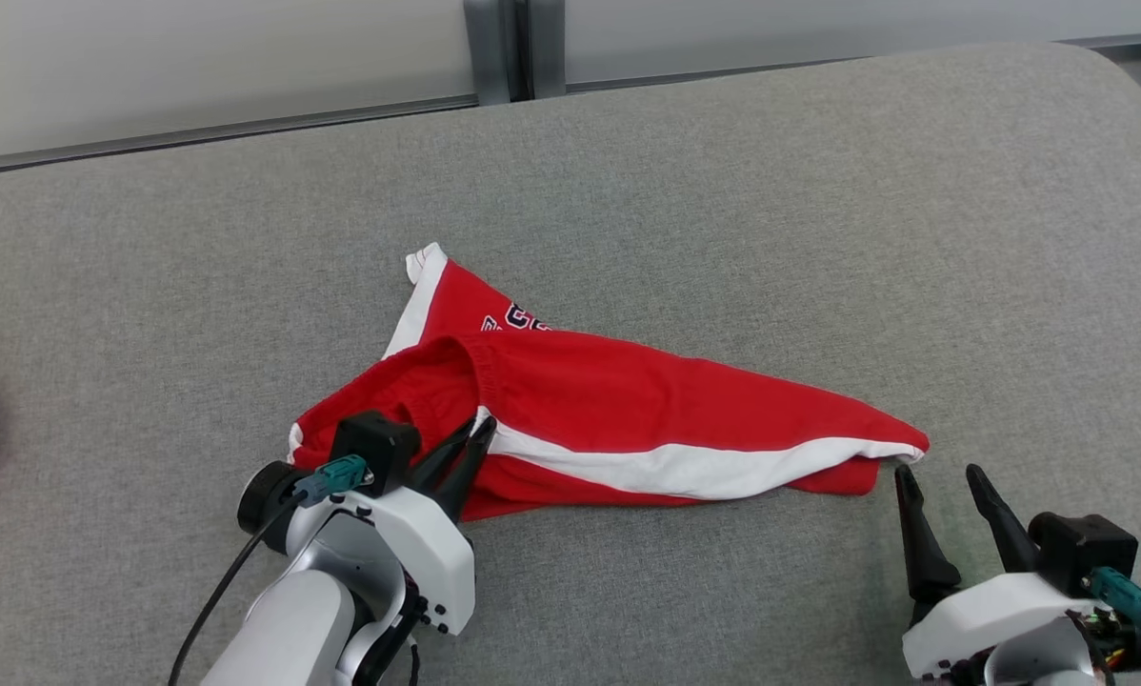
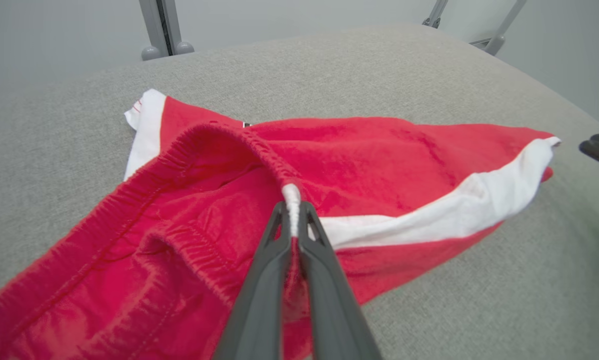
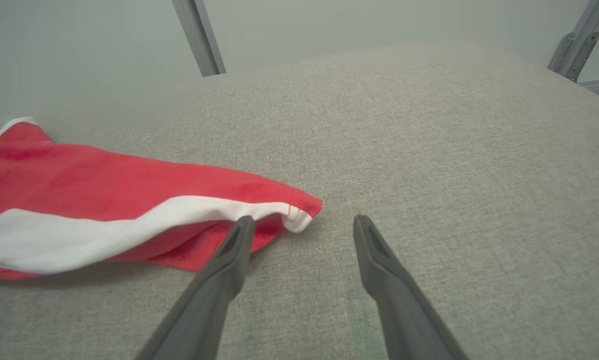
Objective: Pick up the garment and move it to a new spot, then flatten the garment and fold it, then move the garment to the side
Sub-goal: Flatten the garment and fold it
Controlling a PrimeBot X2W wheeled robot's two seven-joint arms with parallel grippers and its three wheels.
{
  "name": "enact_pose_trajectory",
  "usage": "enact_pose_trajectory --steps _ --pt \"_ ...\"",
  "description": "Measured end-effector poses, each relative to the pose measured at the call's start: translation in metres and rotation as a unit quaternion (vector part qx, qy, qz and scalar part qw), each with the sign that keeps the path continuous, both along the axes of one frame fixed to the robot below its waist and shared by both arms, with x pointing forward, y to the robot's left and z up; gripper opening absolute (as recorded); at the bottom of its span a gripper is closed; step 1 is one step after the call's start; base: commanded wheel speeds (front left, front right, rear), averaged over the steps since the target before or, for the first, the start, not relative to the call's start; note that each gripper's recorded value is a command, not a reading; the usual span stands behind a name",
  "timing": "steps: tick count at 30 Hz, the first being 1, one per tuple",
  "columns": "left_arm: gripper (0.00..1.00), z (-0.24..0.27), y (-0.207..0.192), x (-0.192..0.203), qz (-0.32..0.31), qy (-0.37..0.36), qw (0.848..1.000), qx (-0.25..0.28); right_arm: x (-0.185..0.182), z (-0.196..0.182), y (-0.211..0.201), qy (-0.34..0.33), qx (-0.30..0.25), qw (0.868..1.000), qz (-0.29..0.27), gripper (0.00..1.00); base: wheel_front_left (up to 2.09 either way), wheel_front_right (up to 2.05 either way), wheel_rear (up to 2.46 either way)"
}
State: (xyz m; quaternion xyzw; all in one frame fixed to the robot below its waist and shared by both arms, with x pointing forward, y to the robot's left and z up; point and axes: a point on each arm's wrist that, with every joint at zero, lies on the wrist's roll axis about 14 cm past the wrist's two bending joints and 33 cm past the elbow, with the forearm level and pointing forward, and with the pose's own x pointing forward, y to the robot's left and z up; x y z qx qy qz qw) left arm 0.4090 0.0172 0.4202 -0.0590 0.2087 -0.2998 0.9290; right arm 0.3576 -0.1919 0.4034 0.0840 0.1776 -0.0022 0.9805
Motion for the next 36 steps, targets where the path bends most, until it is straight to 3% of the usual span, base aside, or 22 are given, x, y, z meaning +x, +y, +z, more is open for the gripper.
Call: enact_pose_trajectory --steps 10,11,22,26,31,36 --pt "0.0 -0.003 0.002 0.014 0.002 -0.006 1.0 -0.003 0.027 -0.023 0.009 0.026 0.0 1.0 0.016 1.0 0.0 0.0 0.0" --pt "0.0 -0.002 0.004 0.017 0.006 -0.012 1.0 -0.006 0.031 -0.024 0.009 0.021 0.0 1.0 0.017 0.03 0.0 0.0 0.0" --pt "0.0 0.009 0.004 0.022 0.011 -0.035 0.999 -0.015 0.036 -0.013 0.001 0.0 0.002 1.0 0.002 0.0 0.0 0.0 0.0" --pt "0.0 0.022 0.002 0.025 0.016 -0.06 0.998 -0.028 0.043 0.009 0.0 -0.043 0.001 0.999 0.001 0.0 0.0 0.0 0.0" --pt "0.0 0.067 0.007 0.038 0.044 -0.139 0.987 -0.063 0.062 0.064 0.0 -0.139 -0.013 0.99 0.007 0.0 0.0 0.0 0.0" --pt "0.0 0.144 0.017 0.051 0.067 -0.255 0.96 -0.098 0.079 0.146 -0.005 -0.261 -0.043 0.964 0.017 0.0 0.0 0.0 0.0"
